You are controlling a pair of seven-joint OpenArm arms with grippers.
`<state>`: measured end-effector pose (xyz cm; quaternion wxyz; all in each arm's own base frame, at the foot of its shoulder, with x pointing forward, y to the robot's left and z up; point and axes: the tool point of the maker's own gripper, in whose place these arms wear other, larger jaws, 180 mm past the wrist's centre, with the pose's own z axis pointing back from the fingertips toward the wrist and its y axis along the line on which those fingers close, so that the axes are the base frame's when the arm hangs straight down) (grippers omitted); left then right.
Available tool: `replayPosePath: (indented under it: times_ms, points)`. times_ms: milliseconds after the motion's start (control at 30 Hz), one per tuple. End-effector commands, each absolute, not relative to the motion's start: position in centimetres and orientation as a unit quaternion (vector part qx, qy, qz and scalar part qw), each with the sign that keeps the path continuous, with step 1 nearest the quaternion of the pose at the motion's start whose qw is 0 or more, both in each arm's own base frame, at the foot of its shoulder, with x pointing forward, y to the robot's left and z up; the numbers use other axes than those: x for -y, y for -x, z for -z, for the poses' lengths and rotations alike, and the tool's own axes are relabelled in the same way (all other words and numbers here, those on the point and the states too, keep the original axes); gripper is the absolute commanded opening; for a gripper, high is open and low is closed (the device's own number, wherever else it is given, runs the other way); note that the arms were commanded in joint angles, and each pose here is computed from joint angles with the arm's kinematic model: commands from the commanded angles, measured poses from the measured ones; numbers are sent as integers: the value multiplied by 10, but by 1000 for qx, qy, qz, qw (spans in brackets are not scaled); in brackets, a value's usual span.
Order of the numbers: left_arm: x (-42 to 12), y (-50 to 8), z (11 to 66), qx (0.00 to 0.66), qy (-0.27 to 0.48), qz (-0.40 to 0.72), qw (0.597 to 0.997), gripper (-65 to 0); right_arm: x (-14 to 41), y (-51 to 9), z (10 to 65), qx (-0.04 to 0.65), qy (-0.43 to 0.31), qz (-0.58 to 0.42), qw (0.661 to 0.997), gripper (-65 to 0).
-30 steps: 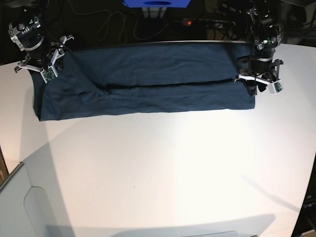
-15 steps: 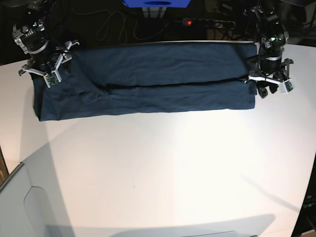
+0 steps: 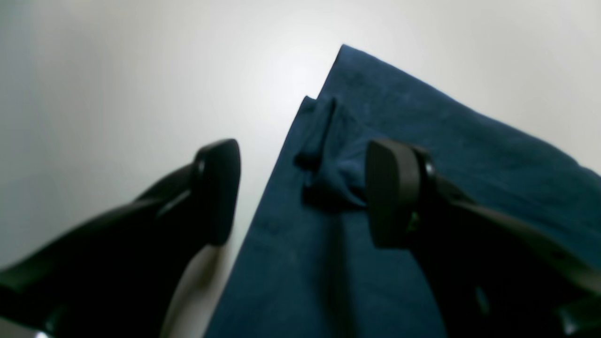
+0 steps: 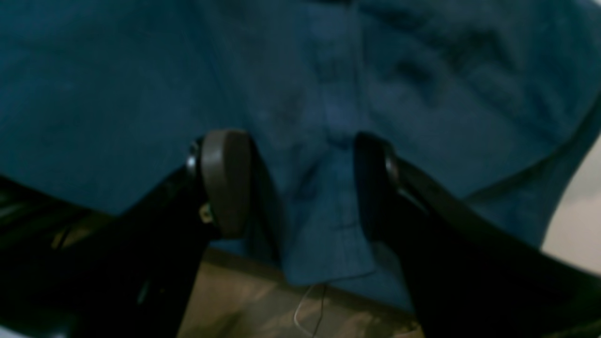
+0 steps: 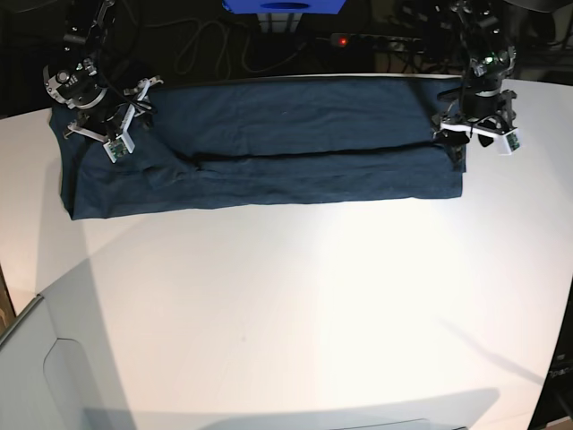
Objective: Fold the T-shirt properly
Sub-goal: 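Grasp the shirt's end with the left gripper and fold it inward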
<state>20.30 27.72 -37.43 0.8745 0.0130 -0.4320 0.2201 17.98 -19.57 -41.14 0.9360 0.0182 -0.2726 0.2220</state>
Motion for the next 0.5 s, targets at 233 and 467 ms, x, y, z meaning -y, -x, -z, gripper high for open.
replayPosePath:
  times_ms: [233, 467]
  points:
    - [-281, -193, 402, 403, -4, -241, 883, -247, 195, -191, 402, 295, -21, -232, 927, -321]
    - [-286, -187, 411, 390, -9, -241, 888, -249, 195, -191, 402, 295, -20, -233, 927, -321]
